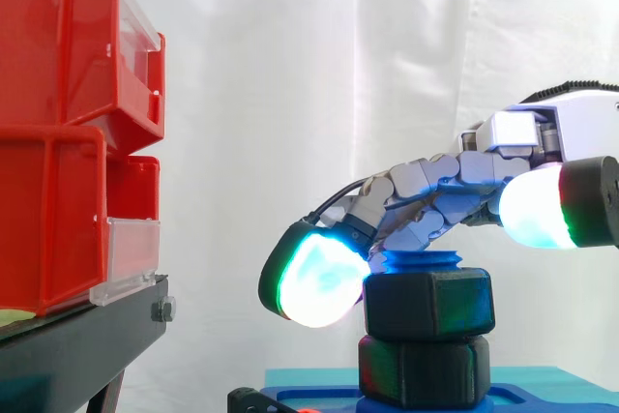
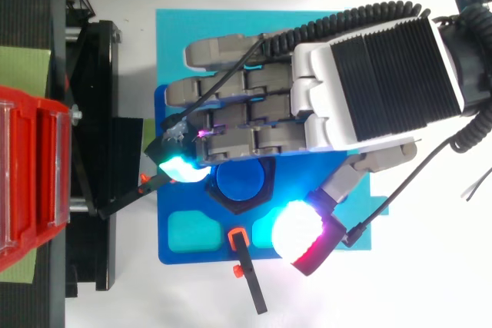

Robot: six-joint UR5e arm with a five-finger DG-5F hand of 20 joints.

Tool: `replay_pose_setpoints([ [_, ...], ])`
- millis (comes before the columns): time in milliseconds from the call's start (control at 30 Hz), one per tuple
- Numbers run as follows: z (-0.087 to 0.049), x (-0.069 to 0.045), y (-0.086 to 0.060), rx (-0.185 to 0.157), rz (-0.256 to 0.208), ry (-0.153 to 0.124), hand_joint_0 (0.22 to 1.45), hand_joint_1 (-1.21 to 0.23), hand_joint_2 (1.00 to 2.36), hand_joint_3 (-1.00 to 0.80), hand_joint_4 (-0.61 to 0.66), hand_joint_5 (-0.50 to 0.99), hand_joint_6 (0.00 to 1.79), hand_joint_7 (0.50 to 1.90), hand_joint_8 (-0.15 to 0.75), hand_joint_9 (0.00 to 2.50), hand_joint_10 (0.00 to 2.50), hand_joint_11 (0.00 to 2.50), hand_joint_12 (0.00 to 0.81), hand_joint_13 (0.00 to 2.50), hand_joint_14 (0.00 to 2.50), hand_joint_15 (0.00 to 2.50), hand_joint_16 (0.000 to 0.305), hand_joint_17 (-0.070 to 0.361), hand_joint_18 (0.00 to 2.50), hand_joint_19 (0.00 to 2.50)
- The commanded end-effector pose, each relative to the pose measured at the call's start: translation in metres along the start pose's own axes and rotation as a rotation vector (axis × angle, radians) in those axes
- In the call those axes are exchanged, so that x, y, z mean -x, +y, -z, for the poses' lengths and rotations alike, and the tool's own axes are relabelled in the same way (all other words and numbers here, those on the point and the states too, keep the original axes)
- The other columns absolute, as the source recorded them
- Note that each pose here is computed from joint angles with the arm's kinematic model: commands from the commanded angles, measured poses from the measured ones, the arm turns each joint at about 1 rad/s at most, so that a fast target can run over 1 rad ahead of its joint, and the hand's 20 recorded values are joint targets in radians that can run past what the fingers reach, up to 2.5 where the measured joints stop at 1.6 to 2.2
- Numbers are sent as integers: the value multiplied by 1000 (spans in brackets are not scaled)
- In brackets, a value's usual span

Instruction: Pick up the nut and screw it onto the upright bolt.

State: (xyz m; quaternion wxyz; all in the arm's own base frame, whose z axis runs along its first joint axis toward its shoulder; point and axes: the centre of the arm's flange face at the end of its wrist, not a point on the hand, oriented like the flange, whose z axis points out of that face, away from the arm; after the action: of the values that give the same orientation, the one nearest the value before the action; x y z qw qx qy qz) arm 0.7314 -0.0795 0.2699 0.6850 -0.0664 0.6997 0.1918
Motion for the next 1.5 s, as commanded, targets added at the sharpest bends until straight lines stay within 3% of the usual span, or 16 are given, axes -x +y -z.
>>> replay_pose_setpoints([
  [0,2,0,-3,-6,-1,2,499,-150,1000,-500,273,-93,504,993,250,587,0,0,253,326,0,0,24,55,0,0],
  [567,16,3,-26,-35,-4,6,530,-223,1000,-500,206,-10,506,1465,272,847,0,0,205,547,0,0,13,30,121,0],
  [733,20,4,-32,-41,-6,6,535,-229,1000,-500,201,-10,501,1452,272,902,0,0,192,594,0,0,11,25,178,0],
  [800,21,5,-34,-39,-4,2,530,-222,1000,-500,209,-43,504,1278,260,848,0,0,206,574,0,0,12,26,172,0],
  [867,21,9,-36,-28,0,-6,517,-212,1000,-500,278,-82,504,1007,248,773,0,0,225,538,0,0,15,34,129,0],
  [900,21,12,-37,-26,0,-10,514,-209,1000,-500,281,-92,504,957,245,753,0,0,228,531,0,0,16,37,117,0],
  [967,16,23,-36,-9,6,-25,502,-197,1000,-500,218,-129,503,765,230,669,0,0,246,468,0,0,21,46,53,0],
  [1133,12,30,-33,6,15,-44,494,-184,1000,-500,212,-150,502,677,226,593,0,0,260,408,0,0,24,53,5,0],
  [1233,5,30,-24,21,21,-58,490,-178,1000,-500,197,-157,501,644,222,566,0,0,264,385,0,0,25,57,0,0],
  [1467,-6,27,-6,45,19,-55,489,-166,1000,-500,199,-159,501,643,222,550,0,0,273,356,0,0,26,58,0,0],
])
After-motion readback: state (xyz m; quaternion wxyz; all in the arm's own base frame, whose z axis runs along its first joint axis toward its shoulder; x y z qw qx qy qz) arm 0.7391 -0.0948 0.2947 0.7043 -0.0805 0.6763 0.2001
